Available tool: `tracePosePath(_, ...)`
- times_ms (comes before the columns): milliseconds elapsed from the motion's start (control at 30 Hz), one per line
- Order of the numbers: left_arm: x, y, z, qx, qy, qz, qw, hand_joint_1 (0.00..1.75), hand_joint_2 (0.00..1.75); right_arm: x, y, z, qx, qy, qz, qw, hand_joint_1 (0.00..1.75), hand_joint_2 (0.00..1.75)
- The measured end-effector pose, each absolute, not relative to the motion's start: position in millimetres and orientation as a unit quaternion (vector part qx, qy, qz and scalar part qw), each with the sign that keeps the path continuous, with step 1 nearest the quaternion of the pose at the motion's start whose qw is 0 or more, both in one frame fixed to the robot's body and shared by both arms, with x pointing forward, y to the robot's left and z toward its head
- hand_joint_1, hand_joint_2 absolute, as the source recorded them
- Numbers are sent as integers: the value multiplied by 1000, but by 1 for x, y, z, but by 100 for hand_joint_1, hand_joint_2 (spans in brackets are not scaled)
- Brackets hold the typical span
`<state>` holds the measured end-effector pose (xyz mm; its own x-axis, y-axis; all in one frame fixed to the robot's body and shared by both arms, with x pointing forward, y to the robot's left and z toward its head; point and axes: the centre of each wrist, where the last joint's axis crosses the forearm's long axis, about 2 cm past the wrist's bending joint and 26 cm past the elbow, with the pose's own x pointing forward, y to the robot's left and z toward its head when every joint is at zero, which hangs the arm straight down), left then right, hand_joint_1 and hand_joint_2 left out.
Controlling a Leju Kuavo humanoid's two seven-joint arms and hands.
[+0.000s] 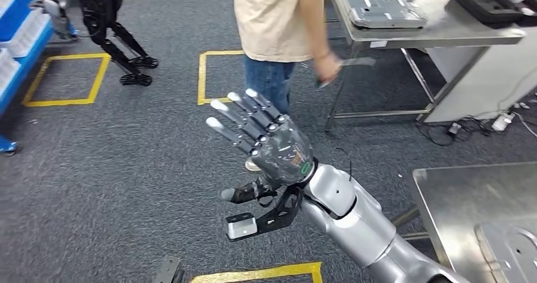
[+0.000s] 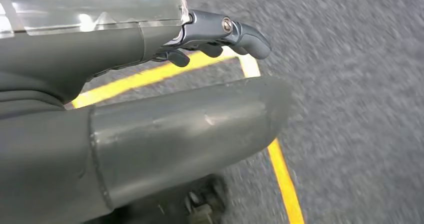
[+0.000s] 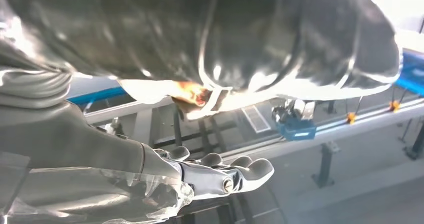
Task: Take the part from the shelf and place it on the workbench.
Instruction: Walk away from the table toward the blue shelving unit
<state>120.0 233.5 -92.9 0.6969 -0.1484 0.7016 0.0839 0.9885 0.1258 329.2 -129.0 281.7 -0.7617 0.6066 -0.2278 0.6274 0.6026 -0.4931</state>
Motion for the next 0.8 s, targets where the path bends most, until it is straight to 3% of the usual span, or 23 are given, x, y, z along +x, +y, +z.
tracePosePath(233, 107, 239, -97, 29, -371, -84, 924, 0, 0, 329, -144, 280, 364, 891, -272, 10, 0, 0)
tracePosePath(800, 131, 235, -90, 11, -405, -131, 905, 0, 0, 327, -149, 274, 372, 886, -275, 9, 0, 0)
